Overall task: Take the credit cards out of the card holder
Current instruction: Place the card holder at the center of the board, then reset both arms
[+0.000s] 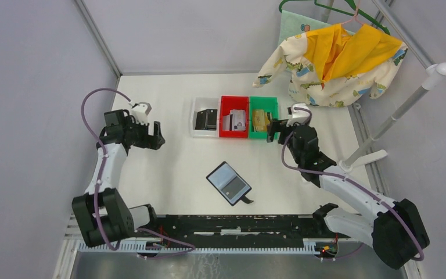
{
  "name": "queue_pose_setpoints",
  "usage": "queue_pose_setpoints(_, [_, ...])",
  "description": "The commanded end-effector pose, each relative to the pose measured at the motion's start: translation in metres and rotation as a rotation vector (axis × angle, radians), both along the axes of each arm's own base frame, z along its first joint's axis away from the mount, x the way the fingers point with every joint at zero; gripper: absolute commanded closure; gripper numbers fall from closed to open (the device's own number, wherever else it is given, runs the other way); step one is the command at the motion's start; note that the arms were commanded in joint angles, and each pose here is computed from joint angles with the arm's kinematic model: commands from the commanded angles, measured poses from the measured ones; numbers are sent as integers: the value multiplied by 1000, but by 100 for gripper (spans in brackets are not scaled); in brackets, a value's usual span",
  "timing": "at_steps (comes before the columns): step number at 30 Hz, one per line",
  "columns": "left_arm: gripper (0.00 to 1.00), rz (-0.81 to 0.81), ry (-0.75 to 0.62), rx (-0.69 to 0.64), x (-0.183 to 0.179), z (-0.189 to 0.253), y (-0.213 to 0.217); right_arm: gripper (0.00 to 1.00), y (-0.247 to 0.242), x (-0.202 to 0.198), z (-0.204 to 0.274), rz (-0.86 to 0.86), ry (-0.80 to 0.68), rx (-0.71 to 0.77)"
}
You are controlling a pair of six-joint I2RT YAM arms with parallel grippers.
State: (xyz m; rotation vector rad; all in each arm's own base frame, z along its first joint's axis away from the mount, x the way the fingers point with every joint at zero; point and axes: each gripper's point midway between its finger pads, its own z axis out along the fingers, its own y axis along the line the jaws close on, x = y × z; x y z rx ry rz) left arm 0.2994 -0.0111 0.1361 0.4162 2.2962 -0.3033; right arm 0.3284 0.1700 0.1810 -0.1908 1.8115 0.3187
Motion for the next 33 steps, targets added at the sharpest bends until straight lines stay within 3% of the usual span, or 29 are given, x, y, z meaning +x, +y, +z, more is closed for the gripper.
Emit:
queue_pose_setpoints(1, [0, 122, -194, -90, 56, 2, 34, 2, -110, 3, -21, -481, -39, -86])
queue_pose_setpoints(5, [1, 210, -275, -120, 73, -14, 50, 2, -183, -25, -43, -800, -117, -59])
queue_pose_setpoints(8, [0, 281, -290, -162, 80, -28, 54, 2, -221, -50, -61, -954, -145, -119])
queue_pose_setpoints(13, [0, 353, -372, -205, 83, -40, 57, 2, -252, -62, -81, -1030, -95, -238])
queue_pose_setpoints(26, [0, 428, -676, -281, 64, -25, 52, 2, -255, -65, -92, -917, -164, -313])
queue_pose_setpoints(29, [0, 411, -718, -225, 59, -22, 44, 2, -237, -53, -91, -770, -180, -354])
queue_pose_setpoints(33, [0, 343, -772, -10, 54, -35, 7, 2, -215, -54, -84, -608, -265, -367])
